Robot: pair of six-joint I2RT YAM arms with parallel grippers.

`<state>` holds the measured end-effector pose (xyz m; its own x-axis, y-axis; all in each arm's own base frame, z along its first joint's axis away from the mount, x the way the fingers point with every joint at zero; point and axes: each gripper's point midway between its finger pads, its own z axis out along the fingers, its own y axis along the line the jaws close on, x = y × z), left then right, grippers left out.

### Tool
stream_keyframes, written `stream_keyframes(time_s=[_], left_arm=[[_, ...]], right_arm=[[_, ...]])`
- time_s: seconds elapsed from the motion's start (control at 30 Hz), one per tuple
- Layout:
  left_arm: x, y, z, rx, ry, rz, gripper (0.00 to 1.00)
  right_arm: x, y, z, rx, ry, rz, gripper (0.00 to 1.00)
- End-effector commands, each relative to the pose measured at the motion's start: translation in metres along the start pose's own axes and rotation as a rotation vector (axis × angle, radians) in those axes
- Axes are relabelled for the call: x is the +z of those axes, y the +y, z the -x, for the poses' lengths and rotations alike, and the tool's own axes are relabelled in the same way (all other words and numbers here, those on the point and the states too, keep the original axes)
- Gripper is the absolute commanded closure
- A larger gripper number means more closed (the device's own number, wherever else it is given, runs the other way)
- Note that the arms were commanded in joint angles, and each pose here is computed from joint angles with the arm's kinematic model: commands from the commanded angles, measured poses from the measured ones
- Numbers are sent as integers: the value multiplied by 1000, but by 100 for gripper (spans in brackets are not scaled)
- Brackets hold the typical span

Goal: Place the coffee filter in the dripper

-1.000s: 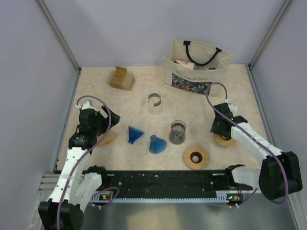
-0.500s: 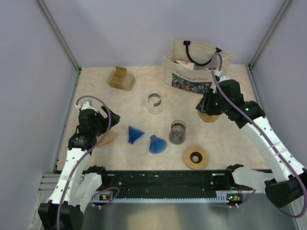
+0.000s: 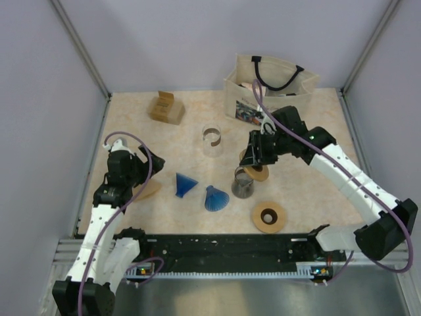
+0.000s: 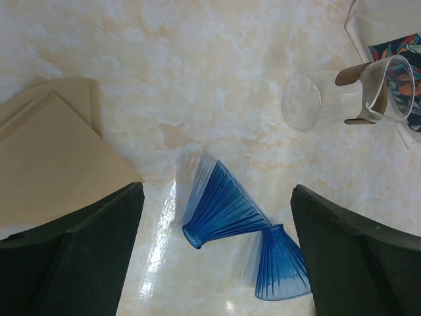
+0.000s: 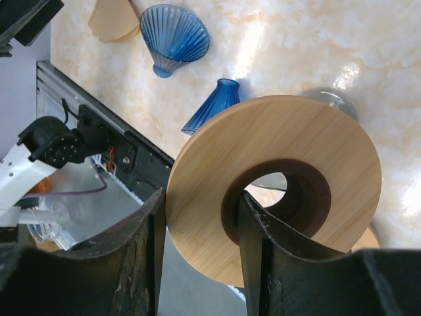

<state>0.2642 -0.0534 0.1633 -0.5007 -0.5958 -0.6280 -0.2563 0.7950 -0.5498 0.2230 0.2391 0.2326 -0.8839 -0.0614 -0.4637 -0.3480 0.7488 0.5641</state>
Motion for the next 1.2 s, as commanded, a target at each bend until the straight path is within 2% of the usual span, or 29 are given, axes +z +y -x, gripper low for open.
stream_keyframes(time_s=[0.0, 0.17, 0.6, 1.17], left_arm=[[-4, -9, 7, 22, -28, -38, 1], [-5, -9, 7, 24, -31, -43, 1], [-3, -4, 4, 20, -22, -24, 1], [-1, -1, 3, 19, -20, -9, 1]], right_arm=[[0, 23, 15, -68, -44, 14, 87], [23, 17, 12, -104, -26, -94, 87], [50, -1, 4, -174, -5, -305, 85], [74, -8, -11, -181, 29, -356, 82]])
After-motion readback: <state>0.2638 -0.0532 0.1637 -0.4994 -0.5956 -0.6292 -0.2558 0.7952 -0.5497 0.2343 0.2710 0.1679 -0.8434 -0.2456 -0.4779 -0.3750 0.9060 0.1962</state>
